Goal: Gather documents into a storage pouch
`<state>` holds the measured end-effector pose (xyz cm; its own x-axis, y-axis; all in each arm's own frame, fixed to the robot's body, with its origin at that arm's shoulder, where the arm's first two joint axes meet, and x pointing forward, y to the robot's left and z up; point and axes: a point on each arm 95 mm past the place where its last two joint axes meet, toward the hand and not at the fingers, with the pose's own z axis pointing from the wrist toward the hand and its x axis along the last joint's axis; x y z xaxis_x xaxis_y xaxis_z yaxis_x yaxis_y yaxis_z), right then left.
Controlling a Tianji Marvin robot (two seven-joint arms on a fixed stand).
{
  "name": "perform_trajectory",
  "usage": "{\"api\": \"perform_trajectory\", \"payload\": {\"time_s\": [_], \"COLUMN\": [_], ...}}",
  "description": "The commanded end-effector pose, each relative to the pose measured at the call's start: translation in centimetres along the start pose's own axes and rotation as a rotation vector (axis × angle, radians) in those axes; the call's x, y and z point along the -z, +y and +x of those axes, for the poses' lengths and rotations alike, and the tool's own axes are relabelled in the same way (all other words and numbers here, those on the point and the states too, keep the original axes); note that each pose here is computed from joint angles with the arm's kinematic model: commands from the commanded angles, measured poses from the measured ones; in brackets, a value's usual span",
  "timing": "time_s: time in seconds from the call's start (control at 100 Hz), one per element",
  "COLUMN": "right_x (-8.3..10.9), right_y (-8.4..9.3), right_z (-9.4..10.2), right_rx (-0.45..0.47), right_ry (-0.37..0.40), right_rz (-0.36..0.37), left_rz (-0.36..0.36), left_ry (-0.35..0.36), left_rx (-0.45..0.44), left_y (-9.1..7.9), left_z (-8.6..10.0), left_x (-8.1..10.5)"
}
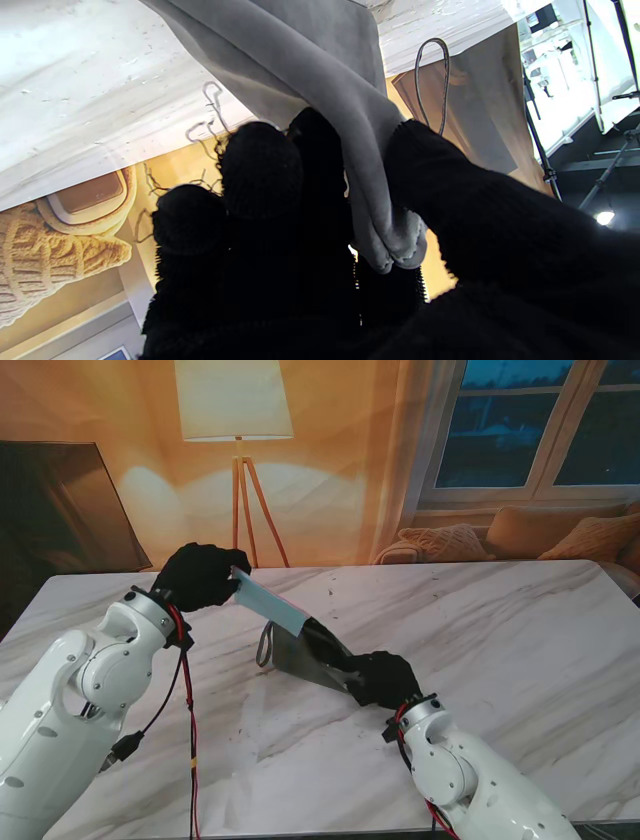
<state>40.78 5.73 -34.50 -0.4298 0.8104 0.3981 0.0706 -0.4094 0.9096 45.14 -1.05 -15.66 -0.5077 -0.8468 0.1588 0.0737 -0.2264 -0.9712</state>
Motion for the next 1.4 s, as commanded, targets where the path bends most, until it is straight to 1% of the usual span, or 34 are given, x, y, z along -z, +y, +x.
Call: {"api": "perform_trajectory", "payload": {"time_s": [0.0,0.14,0.3,0.53,0.88,1.15,1.31,1.39], "right_x": [0.2,0.2,0.2,0.2,0.3,0.6,0.6,0.6], "right_y": [-0.2,0.2,0.6,0.6,0.3,0.2,0.1,0.1], "right_z": [0.2,0.4,0.6,0.6,0.6,0.6,0.7,0.7], "right_rx": [0.001,-0.003,-0.005,-0.011,-0.011,-0.015,-0.02,-0.024], "right_ry": [0.016,0.039,0.056,0.071,0.098,0.107,0.109,0.111], "right_rz": [0.02,0.011,0.001,-0.003,0.007,0.007,0.009,0.011], "left_rz": [0.0,0.008,0.007,-0.009,-0.062,-0.136,-0.161,-0.193], "left_ry": [0.019,0.048,0.086,0.109,0.119,0.124,0.131,0.132], "left_rx": [-0.005,-0.025,-0.071,-0.109,-0.151,-0.152,-0.158,-0.169], "left_y": [-0.7,-1.6,-2.7,-3.3,-2.4,-1.2,-0.9,-0.7], "left_z": [0.3,0.8,1.5,2.1,2.4,2.1,1.9,1.9], "left_x": [-0.5,-1.2,-1.8,-2.3,-3.6,-4.7,-5.5,-5.9]}}
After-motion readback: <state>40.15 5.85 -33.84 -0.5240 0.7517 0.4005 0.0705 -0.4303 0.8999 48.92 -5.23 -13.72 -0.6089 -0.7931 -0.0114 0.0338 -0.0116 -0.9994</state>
